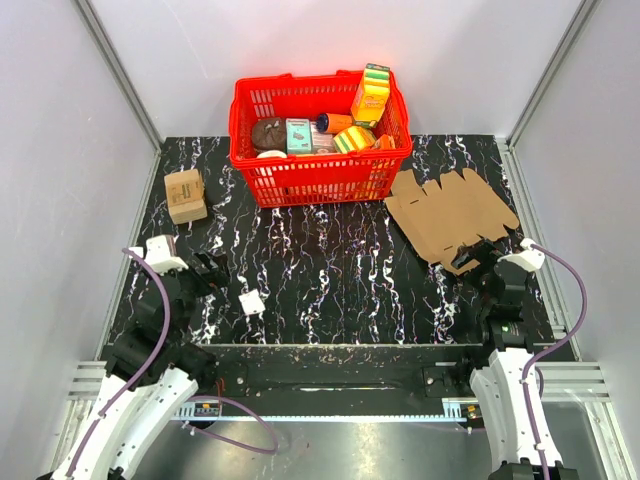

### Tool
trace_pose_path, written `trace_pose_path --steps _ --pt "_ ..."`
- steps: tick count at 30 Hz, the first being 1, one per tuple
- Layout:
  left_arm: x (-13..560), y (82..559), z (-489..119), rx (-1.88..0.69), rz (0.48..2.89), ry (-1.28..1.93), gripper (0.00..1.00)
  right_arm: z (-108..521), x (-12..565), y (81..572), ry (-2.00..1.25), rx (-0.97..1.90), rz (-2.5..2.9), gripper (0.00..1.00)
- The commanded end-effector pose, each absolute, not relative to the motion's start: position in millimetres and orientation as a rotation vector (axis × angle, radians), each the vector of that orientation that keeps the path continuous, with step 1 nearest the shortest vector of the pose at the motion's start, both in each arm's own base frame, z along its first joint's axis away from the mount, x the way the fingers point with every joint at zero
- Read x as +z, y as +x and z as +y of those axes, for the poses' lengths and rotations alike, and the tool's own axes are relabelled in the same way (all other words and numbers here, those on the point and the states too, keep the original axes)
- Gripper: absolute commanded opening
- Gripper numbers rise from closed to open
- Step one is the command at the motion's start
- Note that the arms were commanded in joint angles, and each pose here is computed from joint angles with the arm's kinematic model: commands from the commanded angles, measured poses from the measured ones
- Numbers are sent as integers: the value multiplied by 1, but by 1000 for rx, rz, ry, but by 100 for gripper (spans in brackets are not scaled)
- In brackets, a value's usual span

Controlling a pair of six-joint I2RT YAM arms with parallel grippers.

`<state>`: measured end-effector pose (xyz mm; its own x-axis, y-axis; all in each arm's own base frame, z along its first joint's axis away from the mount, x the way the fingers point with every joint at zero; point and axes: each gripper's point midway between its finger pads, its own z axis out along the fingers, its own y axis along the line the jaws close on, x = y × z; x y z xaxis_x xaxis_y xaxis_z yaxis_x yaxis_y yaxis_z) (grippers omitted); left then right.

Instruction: Fold the paper box

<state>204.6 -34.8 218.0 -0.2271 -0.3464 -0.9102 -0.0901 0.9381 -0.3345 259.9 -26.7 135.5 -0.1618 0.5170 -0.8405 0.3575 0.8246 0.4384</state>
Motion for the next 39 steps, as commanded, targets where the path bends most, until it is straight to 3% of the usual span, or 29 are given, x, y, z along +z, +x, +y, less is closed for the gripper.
trace_pose_path --steps 1,18,28,32,39 --pt "242 205 -32 -271 1726 -366 99 -31 149 264 678 147 1722 100" --pt "239 203 -34 -279 1724 -339 99 -51 148 265 859 31 1789 100" --pt "242 201 -38 -304 1712 -310 99 -42 181 323 922 140 1937 100" --pt "243 199 -40 -314 1709 -298 99 -76 156 334 1157 217 1994 100" --pt "244 198 -41 -327 1702 -290 99 -92 118 343 1274 272 2103 100"
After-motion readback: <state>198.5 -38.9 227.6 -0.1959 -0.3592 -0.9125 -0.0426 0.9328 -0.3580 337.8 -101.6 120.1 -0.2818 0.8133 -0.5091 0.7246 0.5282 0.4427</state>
